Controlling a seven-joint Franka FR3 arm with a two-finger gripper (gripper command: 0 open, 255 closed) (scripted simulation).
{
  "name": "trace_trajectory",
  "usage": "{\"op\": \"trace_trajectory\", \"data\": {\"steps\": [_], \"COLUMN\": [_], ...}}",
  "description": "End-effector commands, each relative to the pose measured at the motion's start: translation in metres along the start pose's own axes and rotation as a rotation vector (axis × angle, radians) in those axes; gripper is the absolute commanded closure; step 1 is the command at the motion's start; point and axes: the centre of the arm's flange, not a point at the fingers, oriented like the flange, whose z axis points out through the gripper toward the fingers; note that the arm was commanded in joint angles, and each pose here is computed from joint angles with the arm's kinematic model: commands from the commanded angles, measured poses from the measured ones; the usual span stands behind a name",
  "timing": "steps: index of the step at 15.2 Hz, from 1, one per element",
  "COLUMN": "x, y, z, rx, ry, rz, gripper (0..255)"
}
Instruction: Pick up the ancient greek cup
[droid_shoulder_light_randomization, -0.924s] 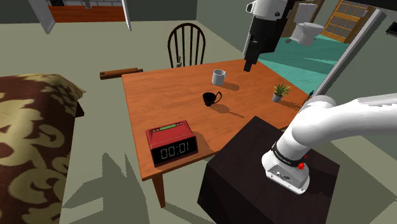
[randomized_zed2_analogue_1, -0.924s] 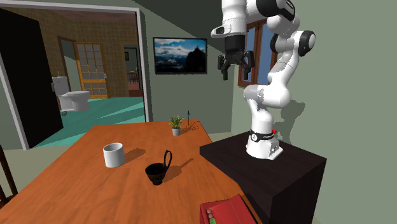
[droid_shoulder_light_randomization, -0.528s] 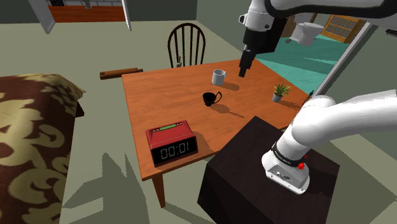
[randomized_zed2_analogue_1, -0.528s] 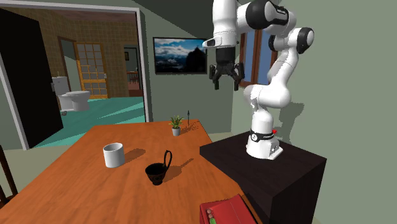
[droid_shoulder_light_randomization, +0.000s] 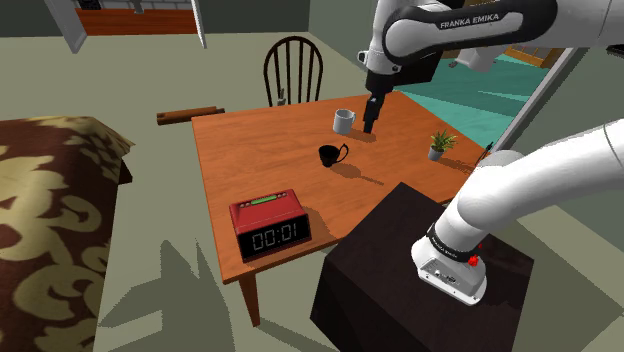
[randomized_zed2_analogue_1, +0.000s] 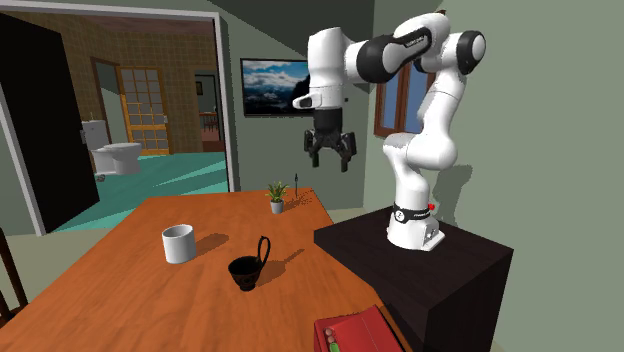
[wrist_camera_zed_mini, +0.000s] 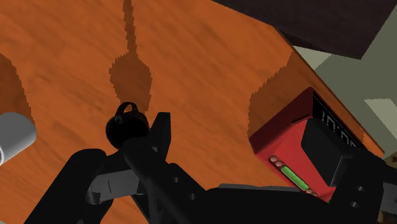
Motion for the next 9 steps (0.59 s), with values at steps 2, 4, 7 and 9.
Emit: {"op": "trace_trajectory", "data": {"steps": [2, 4, 7, 9], "x": [0.018, 0.029, 0.046, 0.057], "y": [0.022, 0.035, 0.056, 0.07], "z": [0.03, 0.049, 0.077, 0.096], "rx": [-0.018, -0.028, -0.045, -0.056], "ry": [-0.01, -0.018, -0.029, -0.037], "rz": [-0.032, -0.052, -0.082, -0.102], "gripper": [0, 0, 0, 0]}}
